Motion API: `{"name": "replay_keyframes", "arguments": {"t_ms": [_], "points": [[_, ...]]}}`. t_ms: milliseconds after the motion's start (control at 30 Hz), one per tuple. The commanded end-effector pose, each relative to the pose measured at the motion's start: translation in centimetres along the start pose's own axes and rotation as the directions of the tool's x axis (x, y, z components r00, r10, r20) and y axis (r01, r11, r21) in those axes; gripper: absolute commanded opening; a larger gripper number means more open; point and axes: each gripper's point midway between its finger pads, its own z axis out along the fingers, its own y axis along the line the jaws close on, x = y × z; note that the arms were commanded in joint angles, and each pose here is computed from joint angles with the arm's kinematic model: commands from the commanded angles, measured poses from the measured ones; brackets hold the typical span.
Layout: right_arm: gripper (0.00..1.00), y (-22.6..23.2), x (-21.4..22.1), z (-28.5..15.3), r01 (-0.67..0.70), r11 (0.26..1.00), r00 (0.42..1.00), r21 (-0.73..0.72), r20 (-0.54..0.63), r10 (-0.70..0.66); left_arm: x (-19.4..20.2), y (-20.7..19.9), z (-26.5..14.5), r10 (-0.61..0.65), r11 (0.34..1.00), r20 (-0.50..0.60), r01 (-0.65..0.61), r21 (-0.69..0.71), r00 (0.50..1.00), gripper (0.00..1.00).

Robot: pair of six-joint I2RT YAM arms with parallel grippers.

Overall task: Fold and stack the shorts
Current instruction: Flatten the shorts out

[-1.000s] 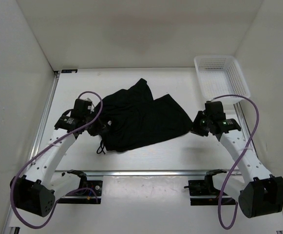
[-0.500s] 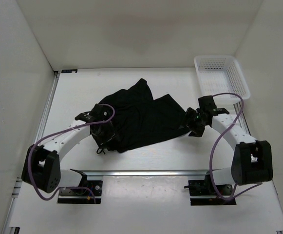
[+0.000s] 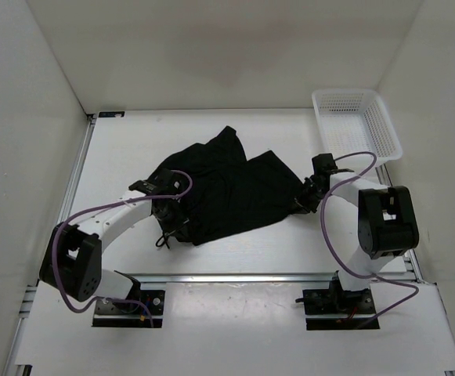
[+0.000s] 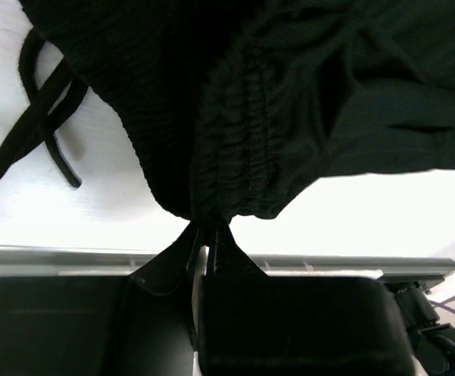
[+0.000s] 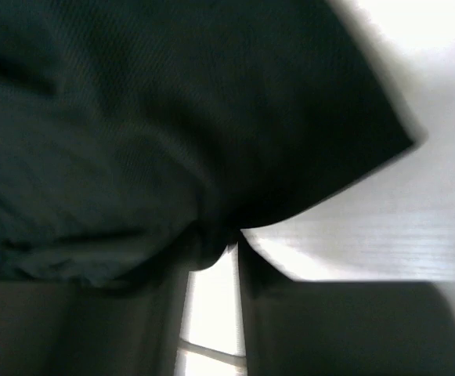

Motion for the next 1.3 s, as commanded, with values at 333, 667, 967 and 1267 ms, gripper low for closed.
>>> {"name": "replay_keyframes", "arguments": {"t_ms": [333, 667, 967, 1267], "points": [[0.0, 15.3, -14.4, -10.2, 0.133, 0.968, 0.941, -0.211, 0.332, -0.057, -22.0, -7.7, -20.3, 0.088, 0.993, 0.563, -0.117, 0.017, 0.822, 0.1], [0.0, 13.6, -11.5, -16.3, 0.2, 0.958, 0.882, -0.204, 0.464, -0.085, -19.8, -10.4, -24.1, 0.132, 0.958, 0.615, -0.26, 0.123, 0.778, 0.1], [0.23, -0.5, 1.4, -6.7, 0.106, 0.994, 0.942, 0.011, 0.317, -0.104, -5.0, -0.4, -7.5, 0.058, 0.988, 0.256, -0.092, 0.121, 0.965, 0.38], [0.86, -2.5, 2.5, -8.3, 0.03, 0.999, 0.926, 0.024, 0.376, -0.037, -1.2, 2.0, -6.1, -0.065, 0.99, 0.153, 0.045, 0.133, 0.986, 0.73]]}}
